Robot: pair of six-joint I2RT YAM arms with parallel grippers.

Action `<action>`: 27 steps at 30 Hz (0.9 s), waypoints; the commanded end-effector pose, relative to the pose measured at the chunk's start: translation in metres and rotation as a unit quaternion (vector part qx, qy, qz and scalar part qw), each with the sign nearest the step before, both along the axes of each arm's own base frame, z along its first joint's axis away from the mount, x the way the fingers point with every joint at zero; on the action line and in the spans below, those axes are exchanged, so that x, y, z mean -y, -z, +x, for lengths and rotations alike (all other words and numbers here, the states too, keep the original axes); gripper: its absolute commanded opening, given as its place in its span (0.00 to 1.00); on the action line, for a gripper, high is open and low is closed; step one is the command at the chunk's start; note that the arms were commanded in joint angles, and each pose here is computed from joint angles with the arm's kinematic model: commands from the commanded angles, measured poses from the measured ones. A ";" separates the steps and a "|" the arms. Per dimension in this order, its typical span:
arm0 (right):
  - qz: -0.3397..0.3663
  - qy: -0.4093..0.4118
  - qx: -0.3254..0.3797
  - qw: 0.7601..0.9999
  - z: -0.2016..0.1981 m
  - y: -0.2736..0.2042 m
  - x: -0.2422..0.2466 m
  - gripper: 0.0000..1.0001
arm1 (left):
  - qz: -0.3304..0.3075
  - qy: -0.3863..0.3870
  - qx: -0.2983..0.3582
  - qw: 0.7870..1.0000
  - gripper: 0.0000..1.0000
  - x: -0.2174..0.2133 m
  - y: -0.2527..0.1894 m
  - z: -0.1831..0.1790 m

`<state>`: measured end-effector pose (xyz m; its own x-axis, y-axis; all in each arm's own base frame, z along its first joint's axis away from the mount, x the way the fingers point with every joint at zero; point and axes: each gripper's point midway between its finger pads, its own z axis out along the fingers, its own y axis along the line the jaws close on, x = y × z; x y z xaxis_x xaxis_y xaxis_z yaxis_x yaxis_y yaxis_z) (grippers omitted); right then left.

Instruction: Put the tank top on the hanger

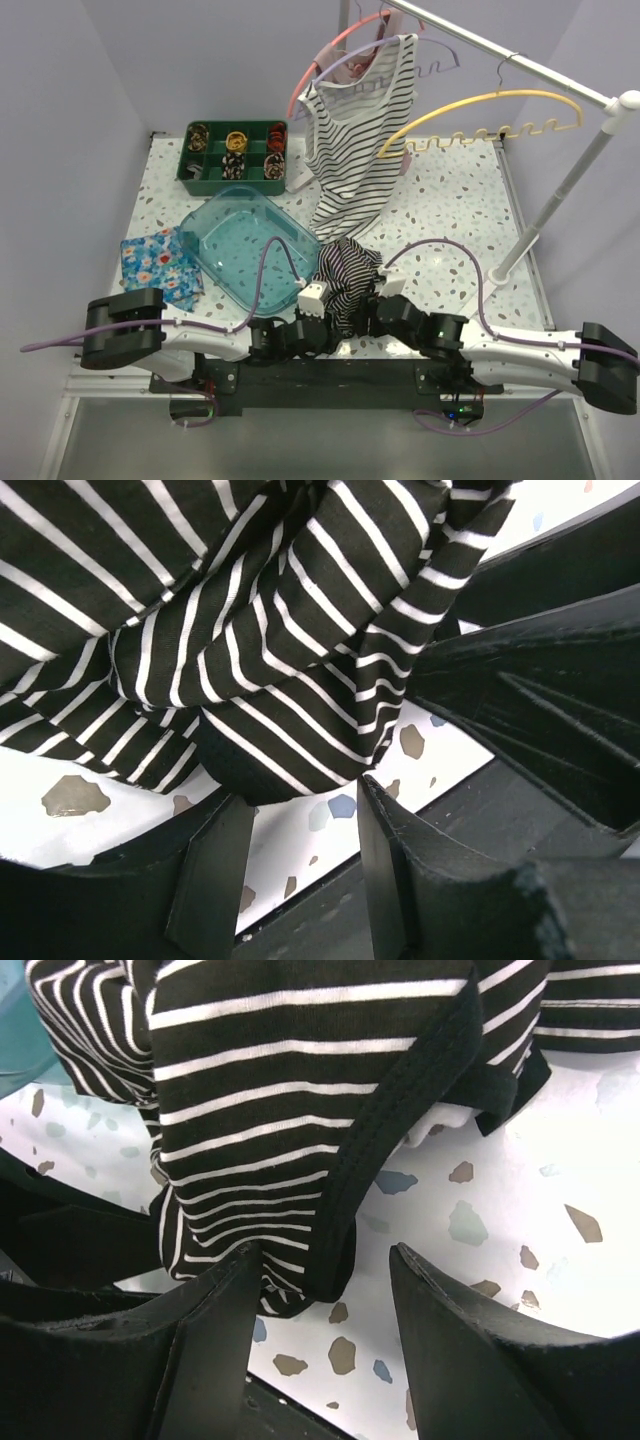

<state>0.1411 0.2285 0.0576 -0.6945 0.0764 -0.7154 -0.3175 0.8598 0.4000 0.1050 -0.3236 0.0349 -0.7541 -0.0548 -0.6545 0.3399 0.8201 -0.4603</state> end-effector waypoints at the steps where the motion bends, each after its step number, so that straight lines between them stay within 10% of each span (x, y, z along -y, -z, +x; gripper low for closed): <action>1: 0.050 0.011 0.014 0.999 0.009 -0.016 -0.019 0.55 | -0.053 -0.026 0.022 0.998 0.51 0.022 -0.027 0.011; 12: 0.018 0.048 0.080 0.995 0.038 -0.081 -0.020 0.00 | -0.065 -0.039 0.037 0.996 0.55 0.023 -0.028 0.016; 27: -0.095 0.083 0.138 0.982 0.067 -0.133 -0.010 0.00 | -0.037 -0.063 0.060 0.996 0.51 0.025 -0.032 0.027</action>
